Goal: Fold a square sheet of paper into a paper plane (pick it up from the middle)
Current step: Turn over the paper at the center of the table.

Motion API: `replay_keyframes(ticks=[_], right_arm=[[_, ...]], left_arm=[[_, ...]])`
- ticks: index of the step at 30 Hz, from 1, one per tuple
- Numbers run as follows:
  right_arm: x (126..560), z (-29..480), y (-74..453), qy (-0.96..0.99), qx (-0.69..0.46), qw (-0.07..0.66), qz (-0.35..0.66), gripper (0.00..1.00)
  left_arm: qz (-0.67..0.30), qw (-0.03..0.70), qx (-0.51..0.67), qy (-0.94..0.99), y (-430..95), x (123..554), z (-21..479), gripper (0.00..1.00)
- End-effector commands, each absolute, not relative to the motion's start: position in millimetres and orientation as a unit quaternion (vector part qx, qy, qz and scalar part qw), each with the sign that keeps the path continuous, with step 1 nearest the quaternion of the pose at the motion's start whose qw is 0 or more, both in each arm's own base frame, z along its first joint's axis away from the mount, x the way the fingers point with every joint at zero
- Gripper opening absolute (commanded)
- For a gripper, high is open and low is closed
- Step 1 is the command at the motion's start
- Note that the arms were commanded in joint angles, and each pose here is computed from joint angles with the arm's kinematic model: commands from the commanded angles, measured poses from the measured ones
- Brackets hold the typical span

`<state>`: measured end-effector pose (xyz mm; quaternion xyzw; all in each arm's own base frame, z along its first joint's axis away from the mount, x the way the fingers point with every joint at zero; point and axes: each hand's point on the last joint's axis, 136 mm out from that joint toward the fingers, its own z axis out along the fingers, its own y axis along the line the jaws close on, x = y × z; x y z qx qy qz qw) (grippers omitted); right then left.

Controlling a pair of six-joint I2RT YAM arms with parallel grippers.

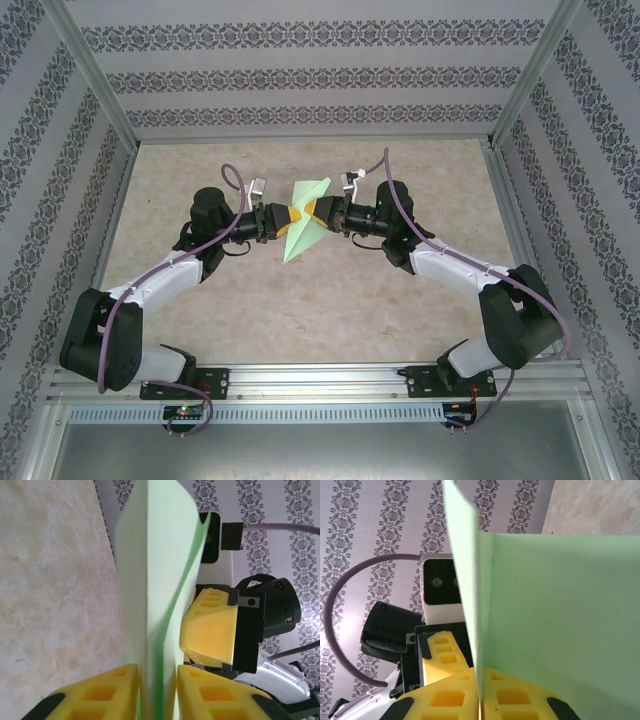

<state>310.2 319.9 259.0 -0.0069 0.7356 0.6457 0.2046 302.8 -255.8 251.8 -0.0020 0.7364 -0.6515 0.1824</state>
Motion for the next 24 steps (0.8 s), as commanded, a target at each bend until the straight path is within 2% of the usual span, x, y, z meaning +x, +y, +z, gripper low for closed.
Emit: replay_keyframes(ticks=[1,3,6,8,11,15,19,24], right_arm=[[311.4,263.1,318.1,0.739,-0.018,0.213,0.639,0.13],[312.8,259.1,314.3,0.748,-0.014,0.214,0.628,0.20],[318.8,250.5,300.0,0.769,0.004,0.229,0.597,0.42],[322.0,240.5,285.7,0.792,0.019,0.245,0.558,0.52],[324.4,218.2,257.3,0.839,0.039,0.278,0.467,0.66],[324.6,193.8,223.1,0.870,0.071,0.310,0.377,0.81],[321.7,182.7,205.4,0.880,0.095,0.320,0.339,0.89],[314.4,169.9,184.7,0.890,0.122,0.326,0.295,0.95]], left_arm=[[-0.652,0.201,0.019,0.731,-255.7,305.4,258.5,0.19],[-0.646,0.202,0.020,0.736,-255.8,306.4,254.9,0.14],[-0.623,0.204,0.018,0.755,-254.3,311.3,243.1,0.10],[-0.597,0.206,0.020,0.775,-252.4,314.7,233.1,0.08],[-0.513,0.219,0.024,0.829,-239.4,320.7,208.3,0.08],[-0.332,0.233,0.019,0.914,-203.0,324.7,169.6,0.07],[-0.156,0.252,0.018,0.955,-168.1,329.1,154.3,0.07],[0.049,0.257,0.034,0.965,-143.0,330.4,149.9,0.07]])
